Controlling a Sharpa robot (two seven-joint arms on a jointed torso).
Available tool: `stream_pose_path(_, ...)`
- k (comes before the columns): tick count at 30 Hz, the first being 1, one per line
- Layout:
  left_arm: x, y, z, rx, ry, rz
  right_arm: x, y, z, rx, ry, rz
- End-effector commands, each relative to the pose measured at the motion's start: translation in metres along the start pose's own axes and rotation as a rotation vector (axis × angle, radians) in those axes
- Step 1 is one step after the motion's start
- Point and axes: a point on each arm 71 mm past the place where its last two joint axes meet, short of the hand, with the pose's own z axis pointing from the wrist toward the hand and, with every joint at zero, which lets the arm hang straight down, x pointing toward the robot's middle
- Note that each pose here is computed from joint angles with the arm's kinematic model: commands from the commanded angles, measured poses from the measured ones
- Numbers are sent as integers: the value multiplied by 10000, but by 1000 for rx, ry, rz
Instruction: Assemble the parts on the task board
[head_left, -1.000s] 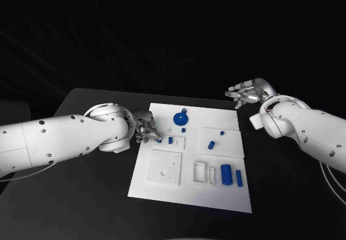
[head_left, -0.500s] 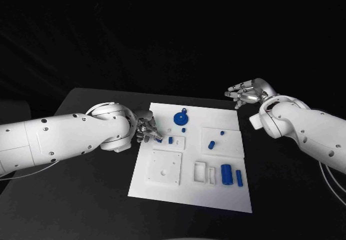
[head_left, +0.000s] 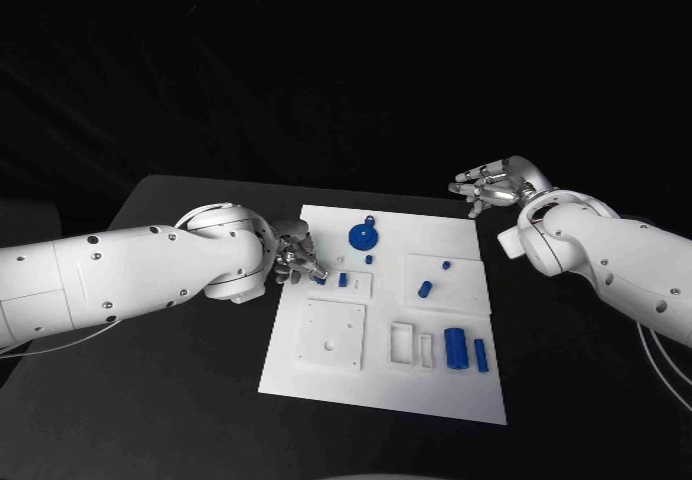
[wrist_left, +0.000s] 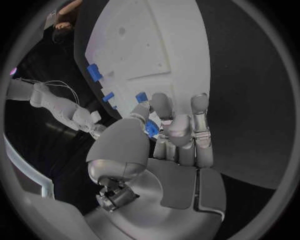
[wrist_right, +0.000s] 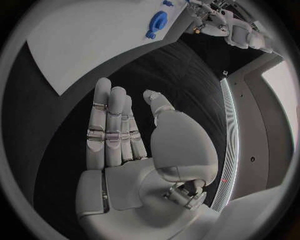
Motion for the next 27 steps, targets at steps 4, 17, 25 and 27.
stream_pose_path(4,125,-50,11,14,59,21,20,11,0,-9,17,3)
stream_pose_path(17,127,-103,7,31,40,51,27,5,1,-8,24,6)
stream_pose_path(25,121,-120,15,34,29,57,31,7,1,-9,26,7)
stream_pose_path(27,121,-124,17,34,28,57,32,7,1,-9,26,7)
